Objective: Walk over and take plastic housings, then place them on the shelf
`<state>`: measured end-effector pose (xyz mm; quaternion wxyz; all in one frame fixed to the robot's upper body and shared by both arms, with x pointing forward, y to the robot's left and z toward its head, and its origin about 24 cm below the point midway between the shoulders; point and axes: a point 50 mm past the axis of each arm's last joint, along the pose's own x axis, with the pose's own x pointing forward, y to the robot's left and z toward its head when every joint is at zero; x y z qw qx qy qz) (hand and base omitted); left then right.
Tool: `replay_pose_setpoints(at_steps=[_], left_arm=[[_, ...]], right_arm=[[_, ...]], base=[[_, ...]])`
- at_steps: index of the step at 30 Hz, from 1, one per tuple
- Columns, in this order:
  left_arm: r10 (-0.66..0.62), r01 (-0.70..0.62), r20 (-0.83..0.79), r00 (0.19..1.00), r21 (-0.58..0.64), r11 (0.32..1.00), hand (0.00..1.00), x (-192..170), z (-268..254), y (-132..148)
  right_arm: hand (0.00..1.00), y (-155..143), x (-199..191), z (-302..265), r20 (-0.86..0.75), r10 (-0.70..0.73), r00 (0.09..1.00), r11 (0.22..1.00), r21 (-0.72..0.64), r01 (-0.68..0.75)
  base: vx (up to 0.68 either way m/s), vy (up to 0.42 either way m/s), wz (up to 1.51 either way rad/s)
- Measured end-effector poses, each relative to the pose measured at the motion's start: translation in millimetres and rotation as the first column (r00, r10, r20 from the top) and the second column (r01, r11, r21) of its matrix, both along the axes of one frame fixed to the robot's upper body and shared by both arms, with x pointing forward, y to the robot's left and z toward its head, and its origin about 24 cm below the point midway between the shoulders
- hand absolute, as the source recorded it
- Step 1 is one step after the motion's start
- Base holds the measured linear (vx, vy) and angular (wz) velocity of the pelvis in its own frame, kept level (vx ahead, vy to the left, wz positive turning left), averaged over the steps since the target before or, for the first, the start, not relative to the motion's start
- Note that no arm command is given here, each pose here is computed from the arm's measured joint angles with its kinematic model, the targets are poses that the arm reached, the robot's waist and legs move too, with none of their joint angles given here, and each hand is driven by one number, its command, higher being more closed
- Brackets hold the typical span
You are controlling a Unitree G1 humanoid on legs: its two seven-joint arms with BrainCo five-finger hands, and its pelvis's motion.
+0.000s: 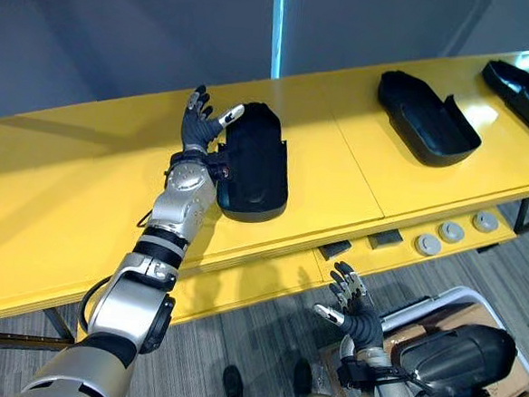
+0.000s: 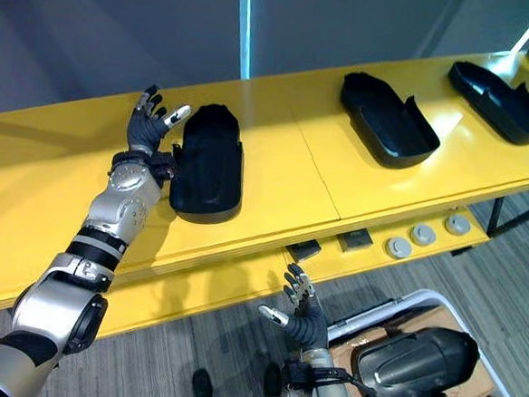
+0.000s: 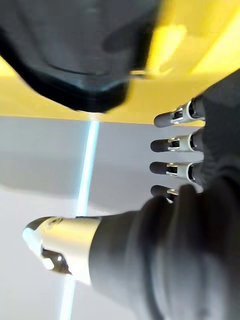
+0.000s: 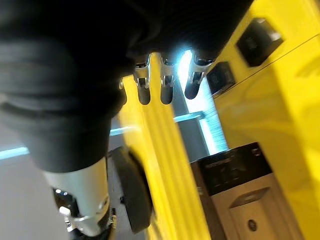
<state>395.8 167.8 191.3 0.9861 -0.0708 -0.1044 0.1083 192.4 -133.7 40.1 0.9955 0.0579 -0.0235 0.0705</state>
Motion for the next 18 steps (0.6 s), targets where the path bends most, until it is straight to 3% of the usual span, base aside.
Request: replay_pose_setpoints(at_steps=[2, 3, 7, 12, 18], left_arm=[[0.031, -0.031, 0.021, 0.999, 0.013, 0.999, 0.0, -8, -5, 4], [0.059, -0.06, 0.049, 0.997, 0.022, 0.998, 0.0, -15, -6, 5], [0.113, -0.122, 0.183, 0.977, 0.04, 0.992, 0.0, -66, -18, 2], [0.198, -0.2, 0.18, 0.964, -0.007, 0.98, 0.0, -142, -63, 0], [0.217, -0.212, 0.241, 0.946, -0.049, 0.976, 0.0, -185, -70, -1]], right_arm=[[0.0, 3, 7, 7, 0.04, 0.01, 0.999, 1.0, -0.021, -0.009], [1.0, 4, 12, 13, 0.069, 0.013, 0.998, 0.999, -0.034, -0.01], [1.0, 10, 28, 32, 0.162, 0.022, 0.987, 0.999, -0.05, -0.014], [1.0, 17, 40, 46, 0.241, 0.011, 0.97, 1.0, -0.019, -0.006], [1.0, 25, 53, 34, 0.206, 0.006, 0.979, 1.0, -0.009, -0.004]], base=[[0.0, 0.007, 0.06], [-0.01, 0.003, 0.13], [-0.03, -0.006, 0.2], [-0.06, -0.002, 0.08], [-0.07, 0.0, 0.21]])
